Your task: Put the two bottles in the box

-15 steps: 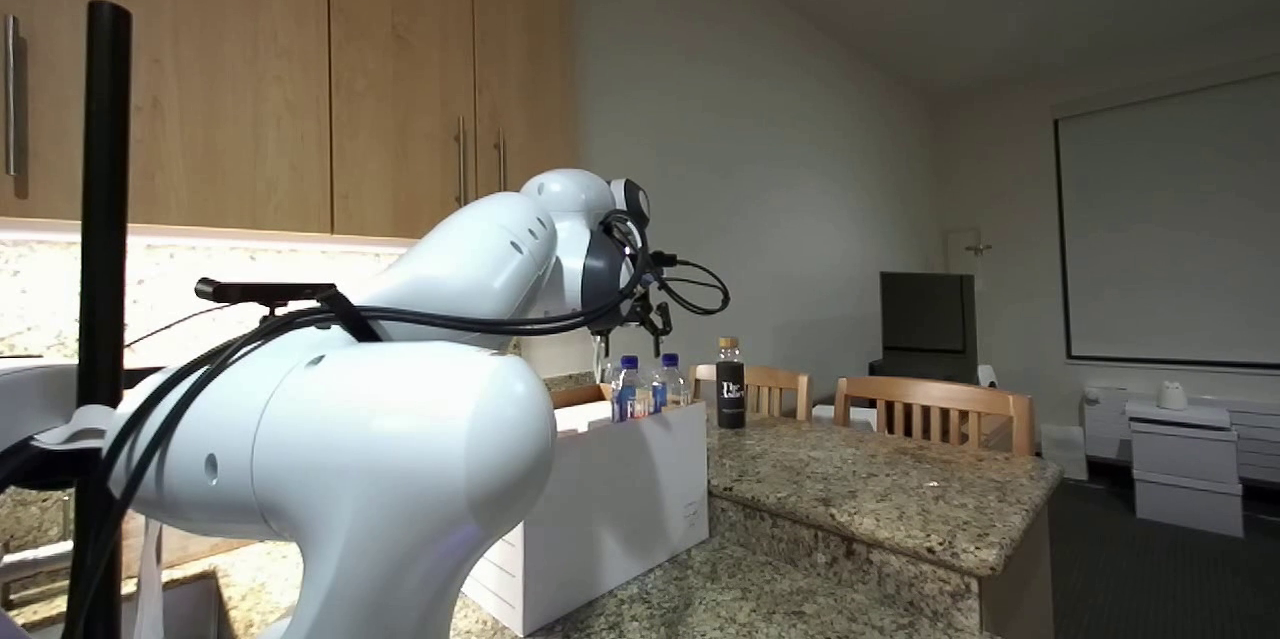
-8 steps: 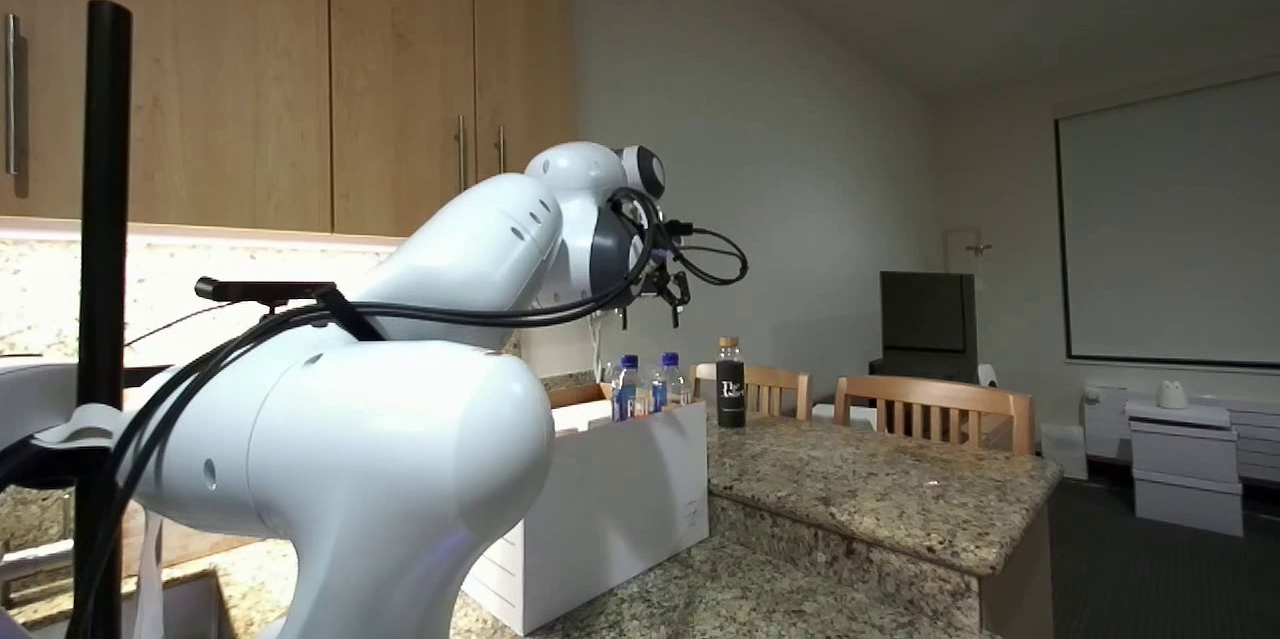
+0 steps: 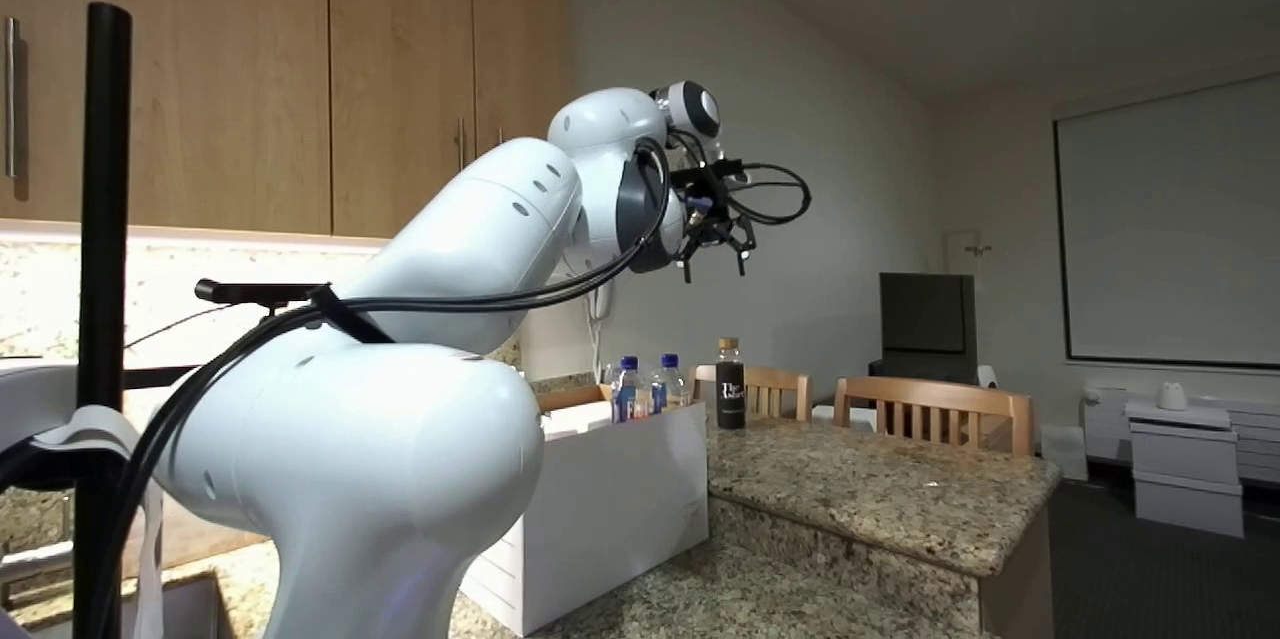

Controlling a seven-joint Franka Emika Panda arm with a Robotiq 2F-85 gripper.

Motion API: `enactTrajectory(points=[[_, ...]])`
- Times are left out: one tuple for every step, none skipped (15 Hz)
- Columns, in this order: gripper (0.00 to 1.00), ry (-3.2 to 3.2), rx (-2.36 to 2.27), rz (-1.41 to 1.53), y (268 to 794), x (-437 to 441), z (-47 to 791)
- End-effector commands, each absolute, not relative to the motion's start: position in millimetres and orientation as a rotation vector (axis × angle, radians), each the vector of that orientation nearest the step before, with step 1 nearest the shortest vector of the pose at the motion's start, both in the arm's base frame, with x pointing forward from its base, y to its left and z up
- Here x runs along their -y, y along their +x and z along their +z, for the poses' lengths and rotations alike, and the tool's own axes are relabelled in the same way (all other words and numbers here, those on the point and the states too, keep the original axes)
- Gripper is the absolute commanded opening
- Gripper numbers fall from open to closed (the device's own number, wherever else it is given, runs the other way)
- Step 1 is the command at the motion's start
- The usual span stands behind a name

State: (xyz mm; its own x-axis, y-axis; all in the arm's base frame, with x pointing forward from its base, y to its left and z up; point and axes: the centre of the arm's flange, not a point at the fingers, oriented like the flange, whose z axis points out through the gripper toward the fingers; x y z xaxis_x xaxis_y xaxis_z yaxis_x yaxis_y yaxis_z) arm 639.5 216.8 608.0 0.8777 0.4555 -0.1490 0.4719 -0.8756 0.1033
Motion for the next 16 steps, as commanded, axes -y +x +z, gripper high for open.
enactTrajectory(points=[[1.00,2.979,-0.464,-0.119,587,-152,601],[1.00,2.993,-0.398,-0.115,588,-136,608],[1.00,3.013,-0.326,-0.092,585,-126,612],[1.00,3.025,-0.265,-0.083,587,-112,618],[1.00,3.033,-0.210,-0.058,585,-102,622],[1.00,3.032,-0.156,-0.009,582,-96,627],[1.00,3.036,-0.102,0.017,581,-84,633],[1.00,3.036,-0.048,0.061,579,-78,638],[1.00,3.042,0.000,0.078,579,-68,642],[1.00,3.047,0.041,0.092,578,-60,647],[1.00,3.053,0.072,0.099,578,-51,650],[1.00,3.065,0.079,0.092,578,-44,652],[1.00,3.030,0.014,0.047,637,-64,690],[1.00,3.036,0.029,0.052,636,-57,693],[1.00,3.040,0.038,0.054,635,-52,694],[1.00,3.042,0.043,0.053,635,-50,695]])
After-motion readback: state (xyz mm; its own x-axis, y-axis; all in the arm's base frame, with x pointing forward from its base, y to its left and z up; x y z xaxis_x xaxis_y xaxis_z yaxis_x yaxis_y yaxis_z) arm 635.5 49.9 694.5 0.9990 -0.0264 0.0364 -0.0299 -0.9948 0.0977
